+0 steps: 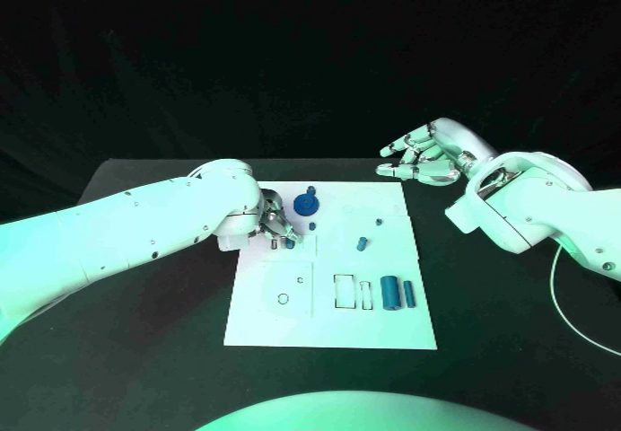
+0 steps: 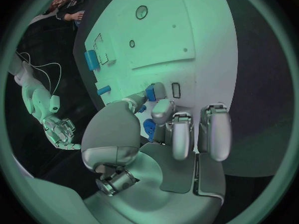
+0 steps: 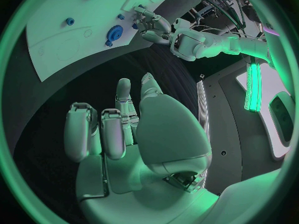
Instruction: Assemble the parts on the task board
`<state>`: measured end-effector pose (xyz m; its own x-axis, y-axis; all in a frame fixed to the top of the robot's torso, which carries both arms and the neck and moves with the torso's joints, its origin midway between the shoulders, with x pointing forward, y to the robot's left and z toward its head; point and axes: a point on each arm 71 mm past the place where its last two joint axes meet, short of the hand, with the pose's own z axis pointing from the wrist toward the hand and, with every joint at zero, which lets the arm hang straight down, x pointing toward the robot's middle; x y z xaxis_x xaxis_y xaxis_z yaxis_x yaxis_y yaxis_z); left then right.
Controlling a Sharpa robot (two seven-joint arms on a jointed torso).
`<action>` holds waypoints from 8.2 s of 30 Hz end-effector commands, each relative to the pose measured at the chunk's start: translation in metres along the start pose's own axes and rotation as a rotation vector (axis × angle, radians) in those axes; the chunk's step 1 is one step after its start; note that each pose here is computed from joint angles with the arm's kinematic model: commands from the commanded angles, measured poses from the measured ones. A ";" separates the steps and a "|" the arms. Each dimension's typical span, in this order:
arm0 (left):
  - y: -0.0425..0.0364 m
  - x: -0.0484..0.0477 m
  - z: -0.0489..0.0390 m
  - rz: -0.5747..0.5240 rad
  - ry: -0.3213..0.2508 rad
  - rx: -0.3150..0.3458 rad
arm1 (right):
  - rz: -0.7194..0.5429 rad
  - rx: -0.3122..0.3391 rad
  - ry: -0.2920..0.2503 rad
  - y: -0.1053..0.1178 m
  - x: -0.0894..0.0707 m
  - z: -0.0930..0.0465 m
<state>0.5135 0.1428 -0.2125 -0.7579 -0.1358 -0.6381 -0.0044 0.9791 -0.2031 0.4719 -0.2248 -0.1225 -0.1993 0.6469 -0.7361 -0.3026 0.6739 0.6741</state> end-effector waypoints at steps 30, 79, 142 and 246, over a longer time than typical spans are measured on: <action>0.0121 -0.0425 -0.0424 -0.075 -0.097 -0.005 | 0.004 0.006 0.018 -0.004 0.003 0.001; 0.0363 -0.0788 0.0084 -0.044 -0.004 -0.123 | 0.007 0.001 0.024 -0.004 0.007 0.005; 0.0358 -0.0690 0.0056 -0.186 -0.037 -0.049 | 0.009 0.010 0.060 -0.005 0.013 0.007; 0.0418 -0.0007 -0.0038 -0.015 0.004 -0.089 | 0.023 0.022 0.087 -0.011 0.020 0.004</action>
<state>0.5124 0.1776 -0.2130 -0.7617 -0.1593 -0.6280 -0.0391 0.9788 -0.2008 0.4755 -0.2194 -0.1439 -0.2781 0.6333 -0.7222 -0.2681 0.6708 0.6915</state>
